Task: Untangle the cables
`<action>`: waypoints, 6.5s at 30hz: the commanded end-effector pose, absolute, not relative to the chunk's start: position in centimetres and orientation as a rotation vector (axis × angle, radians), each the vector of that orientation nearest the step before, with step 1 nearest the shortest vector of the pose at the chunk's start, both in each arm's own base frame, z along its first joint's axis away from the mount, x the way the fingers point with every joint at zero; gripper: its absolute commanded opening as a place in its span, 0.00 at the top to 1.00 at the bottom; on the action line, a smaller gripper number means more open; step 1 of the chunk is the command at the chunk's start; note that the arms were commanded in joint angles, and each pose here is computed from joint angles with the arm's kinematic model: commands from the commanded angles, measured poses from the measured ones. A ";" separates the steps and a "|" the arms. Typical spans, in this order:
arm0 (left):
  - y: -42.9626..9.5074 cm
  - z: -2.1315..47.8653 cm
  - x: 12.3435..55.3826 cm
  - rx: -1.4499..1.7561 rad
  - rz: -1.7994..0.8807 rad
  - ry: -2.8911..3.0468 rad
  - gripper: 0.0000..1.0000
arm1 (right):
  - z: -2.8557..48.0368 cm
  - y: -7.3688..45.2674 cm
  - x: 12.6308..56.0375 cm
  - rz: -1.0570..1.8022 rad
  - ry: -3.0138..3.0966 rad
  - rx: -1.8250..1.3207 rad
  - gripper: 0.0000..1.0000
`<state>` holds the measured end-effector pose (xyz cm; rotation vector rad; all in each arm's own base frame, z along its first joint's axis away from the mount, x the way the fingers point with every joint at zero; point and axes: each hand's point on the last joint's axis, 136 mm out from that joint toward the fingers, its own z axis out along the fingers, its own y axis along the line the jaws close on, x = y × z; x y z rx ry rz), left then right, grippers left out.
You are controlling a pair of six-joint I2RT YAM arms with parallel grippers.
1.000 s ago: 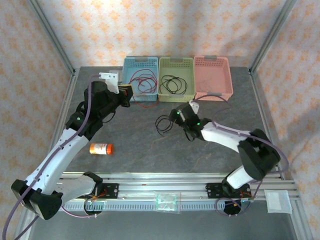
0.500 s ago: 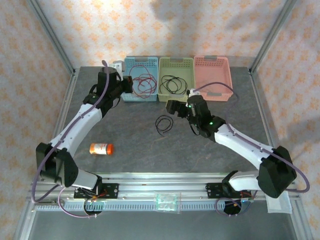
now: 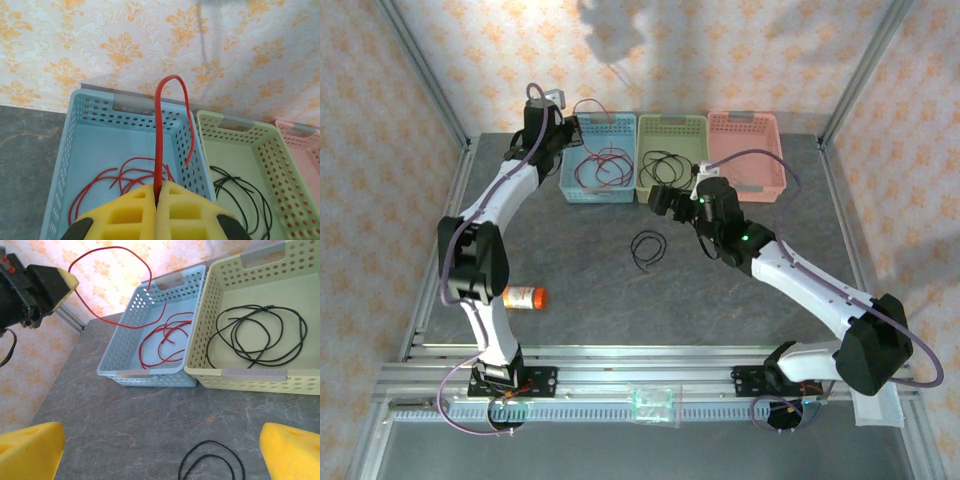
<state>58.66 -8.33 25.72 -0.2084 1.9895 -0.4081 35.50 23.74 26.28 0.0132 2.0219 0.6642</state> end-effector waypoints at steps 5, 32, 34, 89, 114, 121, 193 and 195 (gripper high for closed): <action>-9.2 23.5 63.0 -0.176 -0.403 2.046 1.00 | 26.1 23.1 35.0 0.611 2.049 0.004 0.00; -9.5 22.4 58.4 -0.152 -0.330 2.143 0.27 | 15.3 19.4 34.4 0.140 2.398 0.220 0.12; -10.3 22.8 56.3 -0.122 -0.360 2.125 0.27 | 14.3 20.2 34.1 0.150 2.428 0.210 0.17; -10.8 15.2 32.9 -0.428 -0.890 1.932 0.30 | 2.3 32.6 36.2 0.232 2.667 0.262 0.75; -11.2 13.4 33.3 -0.340 -0.795 2.050 0.30 | 0.6 30.7 34.1 0.084 2.762 0.192 0.96; -13.0 13.4 33.3 -0.257 -0.828 2.073 0.30 | 5.5 31.0 34.6 0.274 2.632 0.237 1.00; -22.6 21.8 55.4 -0.131 -0.814 1.876 0.01 | 19.8 21.8 61.1 0.273 2.155 0.288 0.90; -22.7 21.4 55.5 -0.130 -0.816 1.885 0.01 | 18.9 22.2 62.0 0.301 2.183 0.281 0.81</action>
